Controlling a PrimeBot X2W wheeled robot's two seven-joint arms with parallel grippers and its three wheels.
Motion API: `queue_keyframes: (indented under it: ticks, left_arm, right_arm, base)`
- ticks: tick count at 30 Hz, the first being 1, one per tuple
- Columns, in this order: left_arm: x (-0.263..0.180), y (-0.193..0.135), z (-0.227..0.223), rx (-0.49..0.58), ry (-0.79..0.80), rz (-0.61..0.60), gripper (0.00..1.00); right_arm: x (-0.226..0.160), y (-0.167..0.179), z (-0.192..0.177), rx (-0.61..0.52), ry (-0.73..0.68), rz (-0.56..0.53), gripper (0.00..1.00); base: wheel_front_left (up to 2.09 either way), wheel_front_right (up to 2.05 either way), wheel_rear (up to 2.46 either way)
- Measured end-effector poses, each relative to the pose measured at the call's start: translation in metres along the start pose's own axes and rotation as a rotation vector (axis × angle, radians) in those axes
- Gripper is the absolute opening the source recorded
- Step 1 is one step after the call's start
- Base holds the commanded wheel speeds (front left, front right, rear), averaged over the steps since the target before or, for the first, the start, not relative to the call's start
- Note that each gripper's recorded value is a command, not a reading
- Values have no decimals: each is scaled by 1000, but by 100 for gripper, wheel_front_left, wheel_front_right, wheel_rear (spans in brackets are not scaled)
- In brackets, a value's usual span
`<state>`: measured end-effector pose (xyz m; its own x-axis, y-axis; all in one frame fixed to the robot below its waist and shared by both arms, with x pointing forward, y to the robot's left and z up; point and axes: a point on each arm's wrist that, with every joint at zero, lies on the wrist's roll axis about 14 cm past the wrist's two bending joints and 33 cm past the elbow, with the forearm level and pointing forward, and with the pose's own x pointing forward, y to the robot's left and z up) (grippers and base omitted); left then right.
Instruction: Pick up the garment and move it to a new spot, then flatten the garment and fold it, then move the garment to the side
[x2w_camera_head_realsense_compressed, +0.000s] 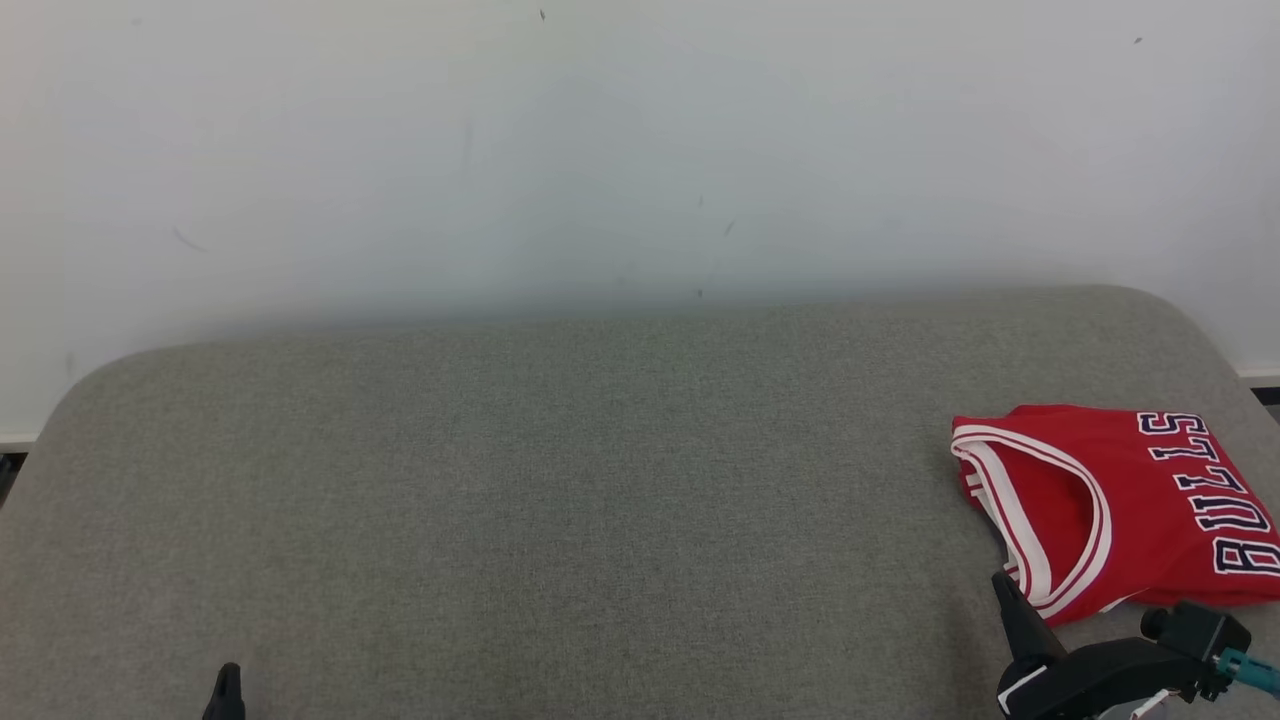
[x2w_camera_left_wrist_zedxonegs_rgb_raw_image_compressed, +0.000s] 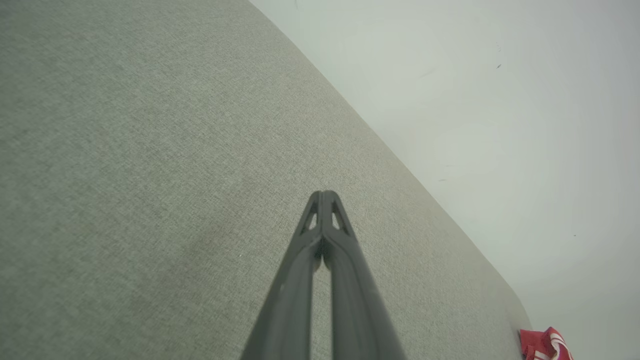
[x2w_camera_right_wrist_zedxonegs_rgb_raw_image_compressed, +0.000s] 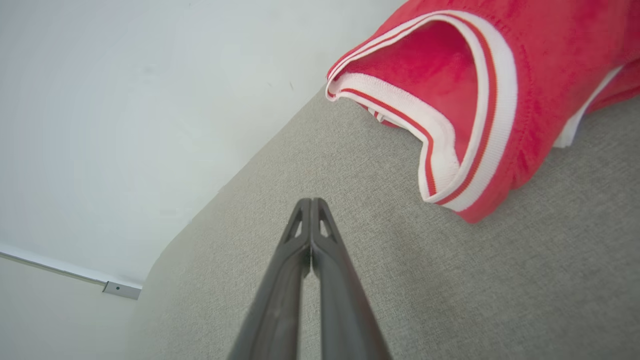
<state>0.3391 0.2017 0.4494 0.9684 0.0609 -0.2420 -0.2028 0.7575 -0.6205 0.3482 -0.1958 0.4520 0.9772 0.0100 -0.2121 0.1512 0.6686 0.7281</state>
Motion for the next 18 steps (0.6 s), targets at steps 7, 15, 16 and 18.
queue_keyframes:
  ticks: [7, 15, 16, 18]
  left_arm:
    - [4, -3, 1, -108, 11, -14, 0]
    - [10, -10, 2, -241, 20, -40, 0]
    - [10, -9, 1, -255, 24, -38, 0]
    - [10, -9, 1, -284, 23, -39, 0]
  right_arm:
    - [2, 0, 1, 90, -5, 1, 0]
    - [5, 2, 6, 206, -20, 11, 0]
    - [5, 2, 6, 216, -21, 12, 0]
    - [6, 2, 7, 242, -24, 13, 0]
  base:
    - [0, 0, 0]
    - [0, 0, 0]
    - [0, 0, 0]
    - [0, 0, 0]
